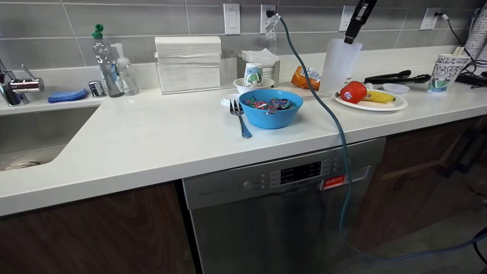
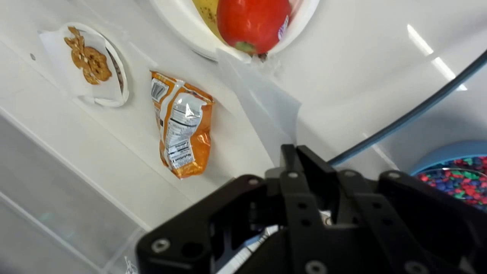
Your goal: Put the white napkin on the blue bowl.
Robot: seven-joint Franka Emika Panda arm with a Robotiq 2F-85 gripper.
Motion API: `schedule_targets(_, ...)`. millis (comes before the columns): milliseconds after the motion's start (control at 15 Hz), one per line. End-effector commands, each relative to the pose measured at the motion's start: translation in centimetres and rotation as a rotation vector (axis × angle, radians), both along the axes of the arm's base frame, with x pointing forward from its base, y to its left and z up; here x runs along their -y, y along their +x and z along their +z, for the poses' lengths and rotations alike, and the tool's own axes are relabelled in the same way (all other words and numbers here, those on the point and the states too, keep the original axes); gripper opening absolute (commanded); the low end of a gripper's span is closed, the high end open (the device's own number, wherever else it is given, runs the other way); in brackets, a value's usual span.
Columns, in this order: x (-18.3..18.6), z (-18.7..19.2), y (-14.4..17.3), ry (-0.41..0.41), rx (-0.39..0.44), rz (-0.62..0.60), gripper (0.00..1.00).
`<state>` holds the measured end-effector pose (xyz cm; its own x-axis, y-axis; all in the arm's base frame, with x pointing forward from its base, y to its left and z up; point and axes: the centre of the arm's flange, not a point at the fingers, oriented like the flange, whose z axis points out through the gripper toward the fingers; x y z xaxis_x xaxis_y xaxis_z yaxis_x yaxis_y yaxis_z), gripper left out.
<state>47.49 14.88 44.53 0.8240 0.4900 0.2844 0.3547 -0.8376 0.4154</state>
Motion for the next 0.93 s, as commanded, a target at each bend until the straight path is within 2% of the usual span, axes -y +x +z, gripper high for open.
schedule_targets(0,-2.3,2.0,-3.2,0.018,0.076,0.022,0.01)
schedule_targets(533,-6.4,6.0,-7.4,0.014,0.251,0.056,0.01)
schedule_targets(867,-8.9,7.4,-7.9,0.02,0.384,0.121,0.01)
